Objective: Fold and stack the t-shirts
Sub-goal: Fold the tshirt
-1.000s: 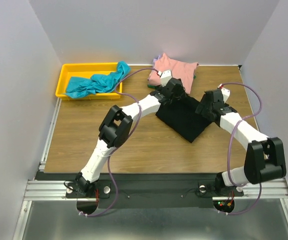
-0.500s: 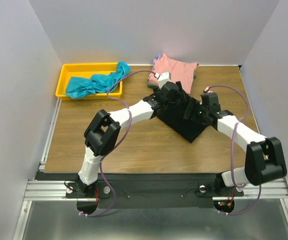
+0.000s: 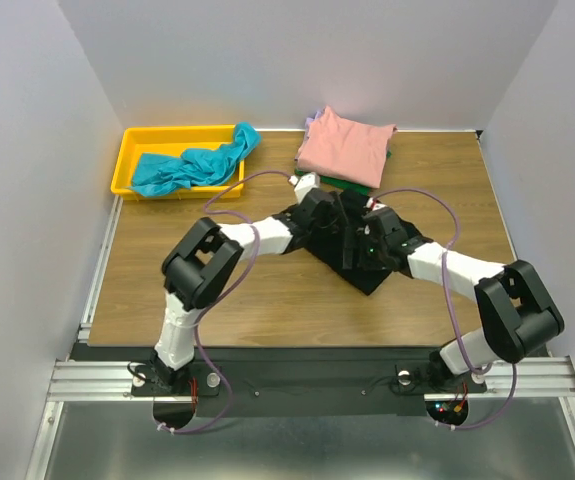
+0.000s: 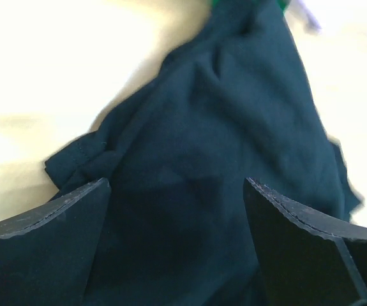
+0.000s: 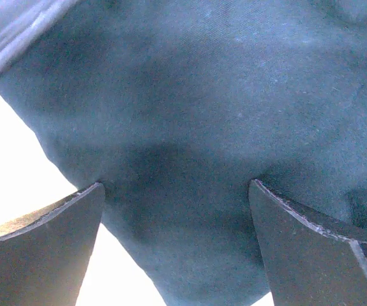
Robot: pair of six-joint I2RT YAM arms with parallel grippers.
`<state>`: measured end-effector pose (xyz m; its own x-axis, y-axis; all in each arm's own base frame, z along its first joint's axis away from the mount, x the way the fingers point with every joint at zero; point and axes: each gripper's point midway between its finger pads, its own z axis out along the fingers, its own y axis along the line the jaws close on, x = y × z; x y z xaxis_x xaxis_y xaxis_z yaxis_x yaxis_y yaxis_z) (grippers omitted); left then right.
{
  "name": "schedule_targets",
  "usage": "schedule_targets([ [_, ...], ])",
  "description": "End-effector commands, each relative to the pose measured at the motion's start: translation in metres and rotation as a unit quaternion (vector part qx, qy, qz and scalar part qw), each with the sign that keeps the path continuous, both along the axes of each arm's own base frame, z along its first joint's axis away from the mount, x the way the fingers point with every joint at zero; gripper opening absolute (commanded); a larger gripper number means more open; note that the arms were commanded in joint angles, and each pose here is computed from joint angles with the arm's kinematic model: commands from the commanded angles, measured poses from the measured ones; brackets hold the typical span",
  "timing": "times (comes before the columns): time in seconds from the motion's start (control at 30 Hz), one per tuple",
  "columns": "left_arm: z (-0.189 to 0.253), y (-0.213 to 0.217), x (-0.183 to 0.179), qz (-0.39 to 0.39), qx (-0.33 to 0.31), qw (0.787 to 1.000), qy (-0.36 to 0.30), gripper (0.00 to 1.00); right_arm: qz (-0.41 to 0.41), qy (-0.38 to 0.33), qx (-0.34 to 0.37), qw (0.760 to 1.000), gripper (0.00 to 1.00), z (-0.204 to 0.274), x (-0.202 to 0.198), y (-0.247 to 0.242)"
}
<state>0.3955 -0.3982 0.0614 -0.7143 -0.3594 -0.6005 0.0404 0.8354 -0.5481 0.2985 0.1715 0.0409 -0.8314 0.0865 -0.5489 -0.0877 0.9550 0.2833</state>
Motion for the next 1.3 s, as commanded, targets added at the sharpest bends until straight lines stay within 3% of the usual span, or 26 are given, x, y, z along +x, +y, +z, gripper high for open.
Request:
schedule_targets([
  [0.0, -0.007, 0.044, -0.063, 0.004, 0.001, 0.998, 0.068, 0.98, 0.061, -0.004, 0.009, 0.998, 1.00, -0.001, -0.029, 0.031],
  [0.03, -0.029, 0.069, -0.089, 0.017, 0.017, 0.995, 0.095, 0.98, 0.074, -0.004, 0.014, 0.997, 1.00, 0.000, -0.036, 0.036],
  [0.07, -0.006, 0.079, -0.095, 0.027, 0.002, 0.997, 0.073, 0.98, 0.096, -0.008, 0.021, 0.995, 1.00, 0.004, -0.049, 0.046],
  [0.2, -0.033, 0.128, -0.174, 0.020, 0.025, 0.993, 0.111, 0.98, 0.174, -0.006, 0.051, 0.983, 1.00, 0.013, -0.092, 0.074],
  [0.37, -0.011, 0.157, -0.213, 0.030, 0.022, 0.994, 0.105, 0.98, 0.214, -0.037, 0.091, 0.972, 1.00, 0.048, -0.112, 0.094],
  [0.53, 0.044, 0.179, -0.197, 0.084, 0.002, 0.996, 0.036, 0.98, 0.170, -0.107, 0.142, 0.969, 1.00, 0.110, -0.098, 0.096],
  [0.67, 0.077, 0.198, -0.174, 0.125, 0.000, 0.992, -0.028, 0.98, 0.025, -0.155, 0.118, 0.981, 1.00, 0.134, -0.072, 0.056],
  [0.83, 0.083, 0.204, -0.136, 0.128, 0.012, 0.991, -0.044, 0.98, -0.081, -0.157, 0.060, 0.982, 1.00, 0.119, -0.051, 0.023],
  [1.0, 0.065, 0.187, -0.108, 0.097, 0.042, 0.994, -0.021, 0.98, -0.142, -0.102, 0.038, 0.984, 1.00, 0.089, -0.021, -0.009],
  [1.13, 0.065, 0.169, -0.090, 0.084, 0.049, 0.995, -0.022, 0.92, -0.157, -0.073, 0.018, 0.985, 0.89, 0.067, -0.010, -0.026],
  [1.2, 0.054, 0.164, -0.084, 0.079, 0.056, 0.995, -0.013, 0.86, -0.159, -0.076, 0.016, 0.984, 0.79, 0.065, -0.006, -0.026],
  [1.27, 0.043, 0.159, -0.080, 0.070, 0.060, 0.996, 0.000, 0.77, -0.155, -0.074, 0.021, 0.985, 0.78, 0.061, -0.004, -0.023],
])
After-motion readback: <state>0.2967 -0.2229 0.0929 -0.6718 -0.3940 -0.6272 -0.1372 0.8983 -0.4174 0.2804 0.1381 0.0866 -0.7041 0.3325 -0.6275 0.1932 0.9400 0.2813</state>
